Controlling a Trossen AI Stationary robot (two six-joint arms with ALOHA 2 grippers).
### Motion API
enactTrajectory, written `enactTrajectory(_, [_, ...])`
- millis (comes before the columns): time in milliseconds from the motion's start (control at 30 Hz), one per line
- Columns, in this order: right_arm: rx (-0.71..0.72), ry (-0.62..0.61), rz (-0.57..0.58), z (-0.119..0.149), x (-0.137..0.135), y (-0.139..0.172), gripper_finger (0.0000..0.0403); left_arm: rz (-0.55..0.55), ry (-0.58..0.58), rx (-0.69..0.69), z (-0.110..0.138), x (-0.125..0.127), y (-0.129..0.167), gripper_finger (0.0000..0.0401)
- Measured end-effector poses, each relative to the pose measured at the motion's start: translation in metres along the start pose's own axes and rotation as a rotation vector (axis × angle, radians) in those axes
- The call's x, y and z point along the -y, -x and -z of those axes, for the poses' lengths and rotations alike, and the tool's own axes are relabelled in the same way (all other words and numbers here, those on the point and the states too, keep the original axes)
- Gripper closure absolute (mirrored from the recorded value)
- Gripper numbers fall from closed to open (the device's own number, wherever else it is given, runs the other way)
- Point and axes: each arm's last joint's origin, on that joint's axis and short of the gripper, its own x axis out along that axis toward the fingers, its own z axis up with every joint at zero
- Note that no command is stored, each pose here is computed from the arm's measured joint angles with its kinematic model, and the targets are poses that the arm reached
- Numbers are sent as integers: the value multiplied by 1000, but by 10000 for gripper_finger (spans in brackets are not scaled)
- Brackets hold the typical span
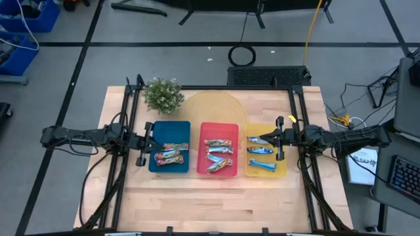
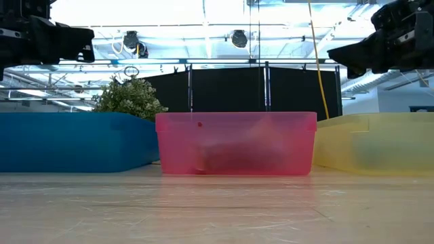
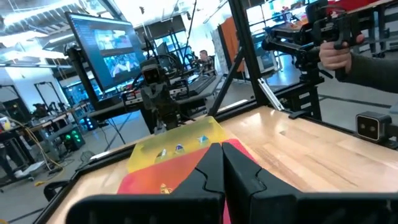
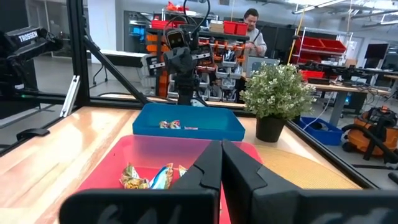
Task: Pick and place Granola Bars by type
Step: Return to Home Position
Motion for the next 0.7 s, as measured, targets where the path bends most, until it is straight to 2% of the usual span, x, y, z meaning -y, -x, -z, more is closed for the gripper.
enactTrajectory(267, [52, 14, 6, -5, 1, 0, 403, -35, 13, -17, 1, -1, 0, 384])
enactTrajectory(533, [77, 14, 10, -7, 1, 0, 403, -50, 101, -22, 1, -1, 0, 396])
enactTrajectory(700, [80, 14, 10, -8, 1, 0, 403, -50, 102, -22, 1, -1, 0, 392])
